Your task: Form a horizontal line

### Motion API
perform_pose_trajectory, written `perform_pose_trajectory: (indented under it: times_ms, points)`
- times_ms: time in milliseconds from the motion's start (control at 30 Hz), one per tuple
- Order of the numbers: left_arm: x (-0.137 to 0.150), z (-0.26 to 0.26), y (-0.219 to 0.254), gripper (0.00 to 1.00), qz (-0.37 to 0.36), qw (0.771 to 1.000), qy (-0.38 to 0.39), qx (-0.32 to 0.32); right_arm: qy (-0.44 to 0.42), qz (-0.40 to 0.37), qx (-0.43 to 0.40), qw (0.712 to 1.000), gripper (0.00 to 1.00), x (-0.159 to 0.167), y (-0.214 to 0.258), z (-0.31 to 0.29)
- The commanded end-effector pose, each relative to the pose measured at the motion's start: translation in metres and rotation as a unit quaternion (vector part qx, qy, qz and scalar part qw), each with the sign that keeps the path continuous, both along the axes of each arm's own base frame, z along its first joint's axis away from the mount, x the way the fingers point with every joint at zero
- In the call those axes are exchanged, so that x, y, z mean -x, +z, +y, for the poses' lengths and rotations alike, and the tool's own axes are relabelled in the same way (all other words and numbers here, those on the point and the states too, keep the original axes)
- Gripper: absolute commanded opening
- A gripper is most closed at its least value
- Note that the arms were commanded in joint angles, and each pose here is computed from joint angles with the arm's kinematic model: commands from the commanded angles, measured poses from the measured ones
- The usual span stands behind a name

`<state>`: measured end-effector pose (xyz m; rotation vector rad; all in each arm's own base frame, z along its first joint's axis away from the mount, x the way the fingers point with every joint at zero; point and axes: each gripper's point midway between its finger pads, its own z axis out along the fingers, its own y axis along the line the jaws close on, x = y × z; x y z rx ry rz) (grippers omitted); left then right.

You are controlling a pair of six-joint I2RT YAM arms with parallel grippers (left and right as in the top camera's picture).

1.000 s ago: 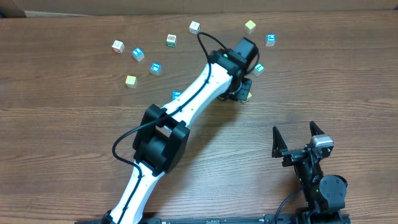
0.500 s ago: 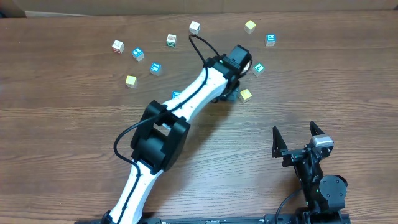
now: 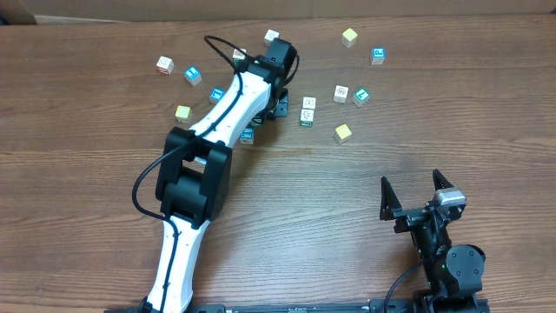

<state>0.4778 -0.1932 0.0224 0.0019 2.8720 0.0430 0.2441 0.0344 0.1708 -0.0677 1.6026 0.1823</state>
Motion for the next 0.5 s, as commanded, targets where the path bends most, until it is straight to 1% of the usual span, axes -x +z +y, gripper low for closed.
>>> perform_pose_trajectory:
  times_ms: [0, 167, 300, 367, 467]
  points:
    - [0.008, -0.015, -0.003, 0.08, 0.019, 0.999, -0.009, 0.035, 0.001, -0.005, 0.002, 1.000, 1.00, 0.000, -0.001, 0.001]
    - [0.012, -0.018, -0.004, 0.10, 0.025, 0.999, -0.013, 0.037, 0.001, -0.005, 0.002, 1.000, 1.00, 0.000, -0.001, 0.001]
    - [0.017, -0.023, -0.005, 0.07, 0.037, 0.998, -0.025, 0.047, 0.001, -0.005, 0.002, 1.000, 1.00, 0.000, -0.001, 0.001]
    - [0.019, -0.028, -0.005, 0.07, 0.041, 0.997, -0.040, 0.055, 0.001, -0.005, 0.002, 1.000, 1.00, 0.000, -0.001, 0.001]
    - [0.021, -0.031, -0.005, 0.05, 0.044, 0.996, -0.042, 0.061, 0.001, -0.005, 0.002, 1.000, 1.00, 0.000, -0.001, 0.001]
